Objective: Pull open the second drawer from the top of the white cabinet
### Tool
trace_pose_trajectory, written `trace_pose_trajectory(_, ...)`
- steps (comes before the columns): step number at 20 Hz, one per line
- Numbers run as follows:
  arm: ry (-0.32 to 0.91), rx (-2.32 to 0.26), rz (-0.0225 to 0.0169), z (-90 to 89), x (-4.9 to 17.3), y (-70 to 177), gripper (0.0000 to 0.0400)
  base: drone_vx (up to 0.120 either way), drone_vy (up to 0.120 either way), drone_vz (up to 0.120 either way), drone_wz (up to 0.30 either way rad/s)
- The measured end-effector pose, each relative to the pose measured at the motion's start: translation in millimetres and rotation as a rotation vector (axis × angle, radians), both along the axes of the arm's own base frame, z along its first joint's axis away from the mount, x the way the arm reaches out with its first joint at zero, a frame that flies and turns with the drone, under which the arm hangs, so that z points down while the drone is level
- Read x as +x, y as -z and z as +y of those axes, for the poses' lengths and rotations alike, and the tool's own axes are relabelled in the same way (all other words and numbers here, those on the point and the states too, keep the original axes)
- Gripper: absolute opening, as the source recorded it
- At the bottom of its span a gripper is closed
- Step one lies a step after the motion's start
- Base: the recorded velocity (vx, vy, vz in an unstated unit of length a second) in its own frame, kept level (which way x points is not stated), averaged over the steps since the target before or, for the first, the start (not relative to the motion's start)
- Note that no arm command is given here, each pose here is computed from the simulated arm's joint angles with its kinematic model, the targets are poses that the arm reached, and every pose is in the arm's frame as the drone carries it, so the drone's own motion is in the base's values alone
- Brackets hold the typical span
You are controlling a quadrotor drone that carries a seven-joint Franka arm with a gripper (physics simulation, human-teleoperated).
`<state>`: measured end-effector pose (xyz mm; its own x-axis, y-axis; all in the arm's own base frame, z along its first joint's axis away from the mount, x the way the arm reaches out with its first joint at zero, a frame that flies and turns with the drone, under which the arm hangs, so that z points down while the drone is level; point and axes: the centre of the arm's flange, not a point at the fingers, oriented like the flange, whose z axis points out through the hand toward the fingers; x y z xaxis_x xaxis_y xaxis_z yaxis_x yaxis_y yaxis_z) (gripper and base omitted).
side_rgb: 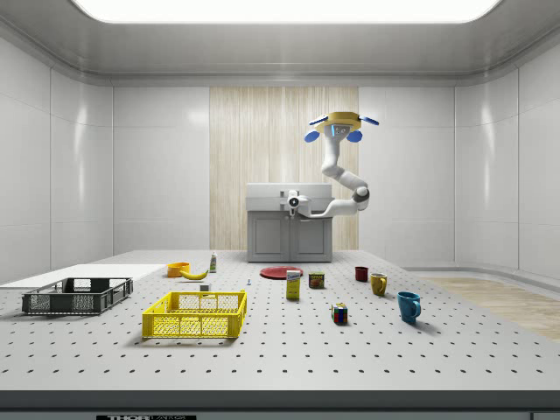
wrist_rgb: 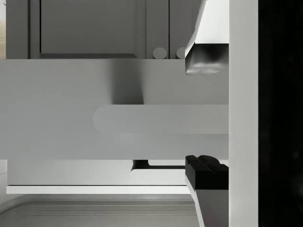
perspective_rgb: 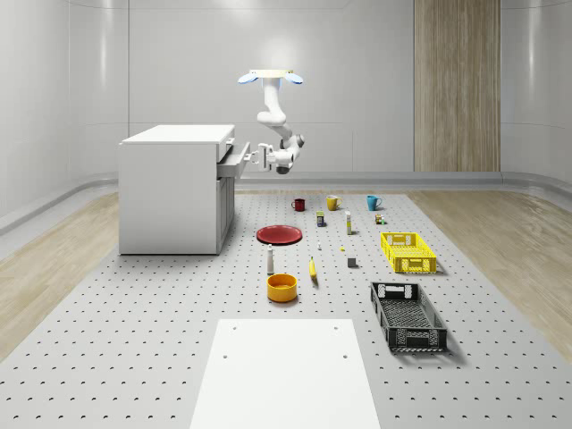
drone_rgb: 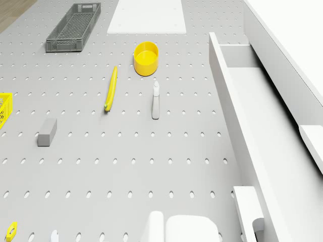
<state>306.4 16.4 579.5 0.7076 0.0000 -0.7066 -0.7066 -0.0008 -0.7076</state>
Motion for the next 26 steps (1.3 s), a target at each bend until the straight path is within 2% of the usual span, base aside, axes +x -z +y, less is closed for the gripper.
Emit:
trace_pose_trajectory(5,0.000,0.000,-0.0011,5.2,0.1,0.2,0.0289,0.000,0.000,0.000,0.000)
trace_pose_trajectory(9,0.000,0.000,-0.0015,6.7,0.1,0.3,0.0176,0.000,0.000,0.000,0.000)
trace_pose_trajectory(13,0.000,0.000,-0.0011,4.9,0.1,0.4,0.0130,0.000,0.000,0.000,0.000)
trace_pose_trajectory(14,0.000,-0.001,0.0011,2.8,0.1,0.4,0.0129,0.000,0.000,0.000,0.000)
trace_pose_trajectory(15,0.000,-0.006,0.0103,0.7,-0.7,-1.2,0.0140,0.000,0.000,0.000,0.000)
trace_pose_trajectory(16,0.000,-0.007,0.0044,-0.7,-0.5,-1.0,0.0136,0.000,0.000,0.000,0.000)
trace_pose_trajectory(17,0.000,-0.007,0.0047,-1.9,-0.4,-0.7,0.0133,0.000,0.000,0.000,0.000)
trace_pose_trajectory(18,0.000,-0.010,0.0205,-4.1,-1.1,-2.1,0.0145,0.000,0.000,0.000,0.000)
trace_pose_trajectory(19,0.000,-0.008,-0.0282,-5.8,1.2,4.3,0.0138,0.000,0.000,0.000,0.000)
trace_pose_trajectory(21,-0.001,-0.007,-0.0202,-11.9,1.0,3.3,0.0128,0.000,0.000,0.000,0.000)
trace_pose_trajectory(24,0.000,-0.004,-0.0124,-21.2,0.6,1.9,0.0113,0.000,0.000,0.000,0.000)
trace_pose_trajectory(26,0.000,-0.004,-0.0048,-29.1,0.4,1.5,0.0116,0.000,0.000,0.000,0.000)
